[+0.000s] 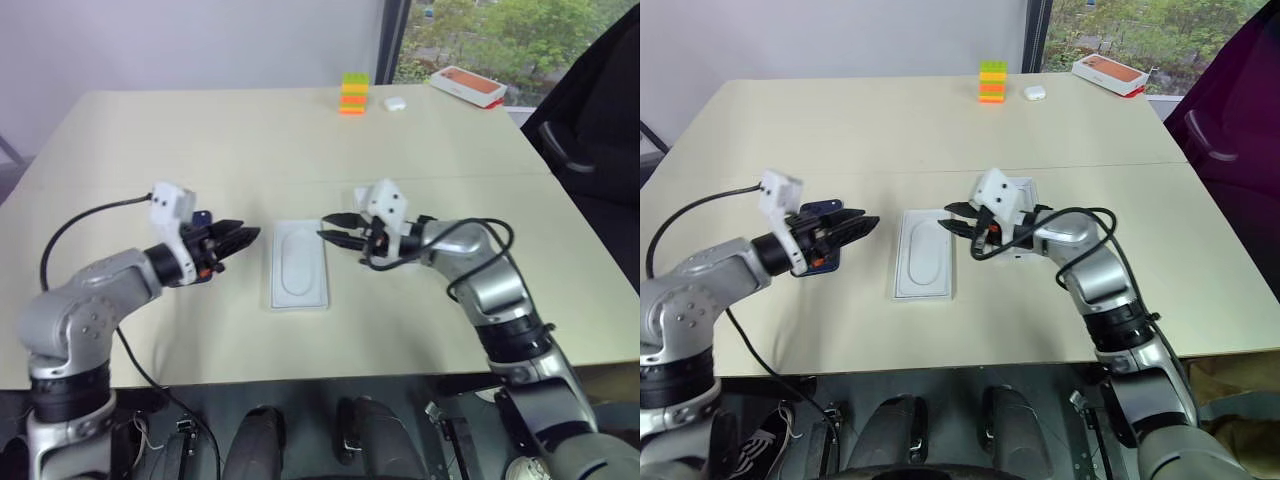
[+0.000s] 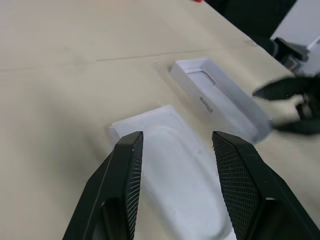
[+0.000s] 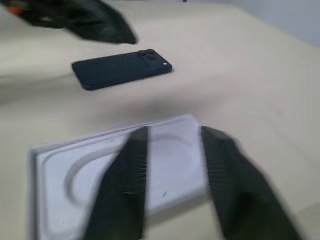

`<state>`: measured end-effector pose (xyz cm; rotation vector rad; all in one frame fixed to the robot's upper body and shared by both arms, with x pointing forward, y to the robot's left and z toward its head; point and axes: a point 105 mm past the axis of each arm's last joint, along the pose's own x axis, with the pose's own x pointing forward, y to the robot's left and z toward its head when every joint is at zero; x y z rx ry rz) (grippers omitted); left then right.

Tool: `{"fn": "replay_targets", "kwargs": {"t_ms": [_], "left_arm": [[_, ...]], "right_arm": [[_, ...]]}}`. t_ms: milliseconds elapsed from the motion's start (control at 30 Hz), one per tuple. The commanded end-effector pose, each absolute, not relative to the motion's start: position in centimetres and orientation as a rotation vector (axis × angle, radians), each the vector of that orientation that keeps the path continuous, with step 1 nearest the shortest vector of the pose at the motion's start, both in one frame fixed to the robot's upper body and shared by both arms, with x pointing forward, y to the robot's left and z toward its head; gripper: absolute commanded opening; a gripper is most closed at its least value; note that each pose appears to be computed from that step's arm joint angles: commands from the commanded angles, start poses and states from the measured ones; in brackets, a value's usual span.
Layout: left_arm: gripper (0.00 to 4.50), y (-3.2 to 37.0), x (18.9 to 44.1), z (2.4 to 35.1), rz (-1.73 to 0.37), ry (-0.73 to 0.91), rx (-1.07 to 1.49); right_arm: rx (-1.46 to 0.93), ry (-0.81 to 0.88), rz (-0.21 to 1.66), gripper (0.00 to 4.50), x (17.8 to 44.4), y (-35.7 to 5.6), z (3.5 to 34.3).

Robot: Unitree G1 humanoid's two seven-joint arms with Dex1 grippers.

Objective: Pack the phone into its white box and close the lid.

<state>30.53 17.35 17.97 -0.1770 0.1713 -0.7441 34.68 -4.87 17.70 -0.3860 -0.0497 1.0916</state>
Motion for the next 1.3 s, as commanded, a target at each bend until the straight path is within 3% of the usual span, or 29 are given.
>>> {"fn": "replay_targets", "kwargs": {"t_ms": [33, 233, 500, 700, 1300], "left_arm": [[2.31, 18.5, 29.3, 18.4, -0.818, 0.070, -0.128], [2.31, 21.7, 29.9, 19.2, -0.682, -0.116, -0.028], [2.31, 21.8, 30.3, 18.4, -0.684, -0.092, -0.054], [2.31, 21.3, 30.6, 18.3, -0.687, -0.097, -0.043], [2.31, 21.6, 31.2, 18.3, -0.651, -0.105, 0.011]], "right_arm": [[-0.471, -0.089, 1.048, 0.02, 35.4, -3.6, 17.5], [-0.564, -0.046, 1.019, 0.02, 35.8, -1.4, 14.7], [-0.666, 0.003, 1.061, 0.02, 35.5, 0.0, 12.4], [-0.709, 0.075, 1.222, 0.02, 33.0, -0.3, 10.4], [-0.701, 0.045, 1.348, 0.02, 30.4, 1.2, 10.3]]}}
